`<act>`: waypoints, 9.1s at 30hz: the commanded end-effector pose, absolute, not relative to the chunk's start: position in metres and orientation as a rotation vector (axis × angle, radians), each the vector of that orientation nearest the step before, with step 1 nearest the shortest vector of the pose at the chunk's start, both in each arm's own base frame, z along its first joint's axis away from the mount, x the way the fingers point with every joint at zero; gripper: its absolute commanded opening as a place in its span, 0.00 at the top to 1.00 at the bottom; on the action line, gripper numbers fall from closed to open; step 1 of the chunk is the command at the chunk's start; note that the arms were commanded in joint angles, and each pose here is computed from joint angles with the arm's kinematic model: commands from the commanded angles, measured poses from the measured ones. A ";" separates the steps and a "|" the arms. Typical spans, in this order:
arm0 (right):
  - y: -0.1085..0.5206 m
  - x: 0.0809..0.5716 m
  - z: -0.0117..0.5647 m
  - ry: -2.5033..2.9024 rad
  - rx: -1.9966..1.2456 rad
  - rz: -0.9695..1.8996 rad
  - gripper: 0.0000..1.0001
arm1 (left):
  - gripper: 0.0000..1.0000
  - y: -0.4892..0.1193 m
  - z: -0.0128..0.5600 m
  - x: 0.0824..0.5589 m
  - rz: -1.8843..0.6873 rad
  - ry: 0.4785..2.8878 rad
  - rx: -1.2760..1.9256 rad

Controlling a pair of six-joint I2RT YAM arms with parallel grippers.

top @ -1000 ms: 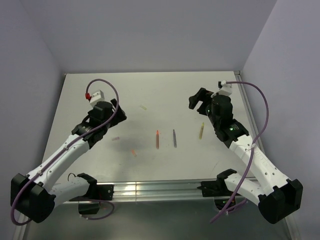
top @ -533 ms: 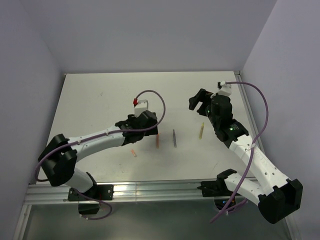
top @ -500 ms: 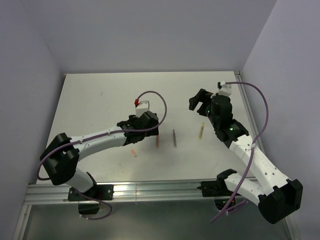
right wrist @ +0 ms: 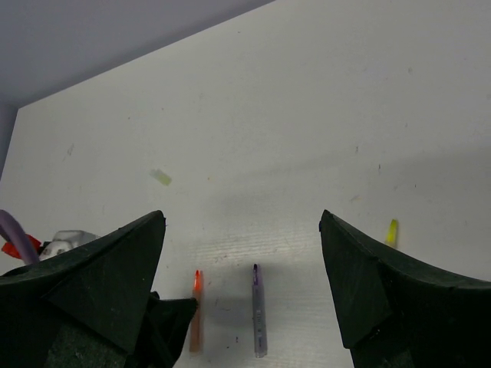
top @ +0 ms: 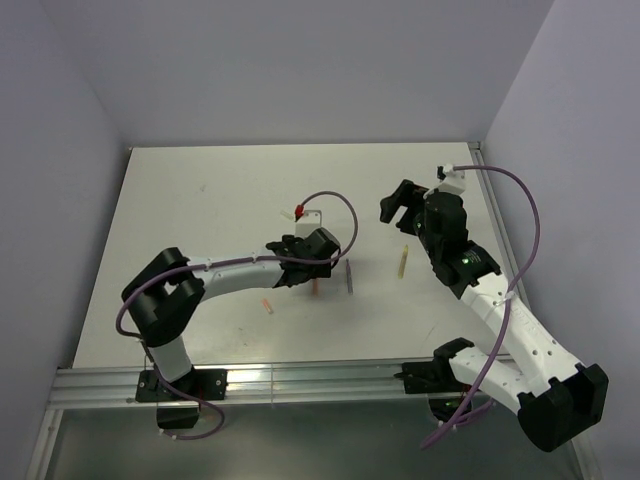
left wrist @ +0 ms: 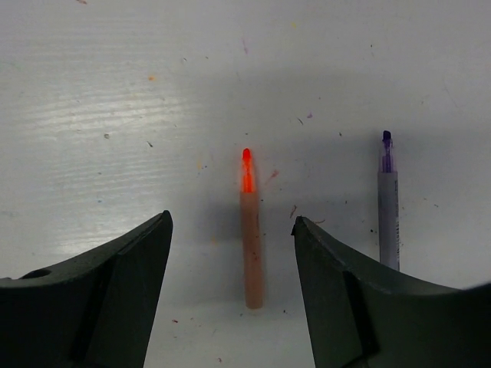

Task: Insert the pens into the pen caps

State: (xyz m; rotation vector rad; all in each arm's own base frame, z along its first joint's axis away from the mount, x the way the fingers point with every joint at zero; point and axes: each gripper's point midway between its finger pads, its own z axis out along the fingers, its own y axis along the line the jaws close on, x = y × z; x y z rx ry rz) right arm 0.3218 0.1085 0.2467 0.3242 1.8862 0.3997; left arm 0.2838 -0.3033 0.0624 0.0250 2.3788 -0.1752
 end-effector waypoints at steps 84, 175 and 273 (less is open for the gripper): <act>0.308 0.245 0.294 1.800 -0.307 1.419 0.48 | 1.00 -0.322 0.310 0.268 -1.217 1.784 -0.132; 0.262 0.166 0.146 2.214 -0.384 1.105 1.00 | 0.94 -0.181 0.035 0.167 -0.158 2.470 -0.665; 0.179 0.180 0.236 1.927 -0.091 0.981 1.00 | 0.28 -0.249 0.055 0.275 -0.024 2.342 1.234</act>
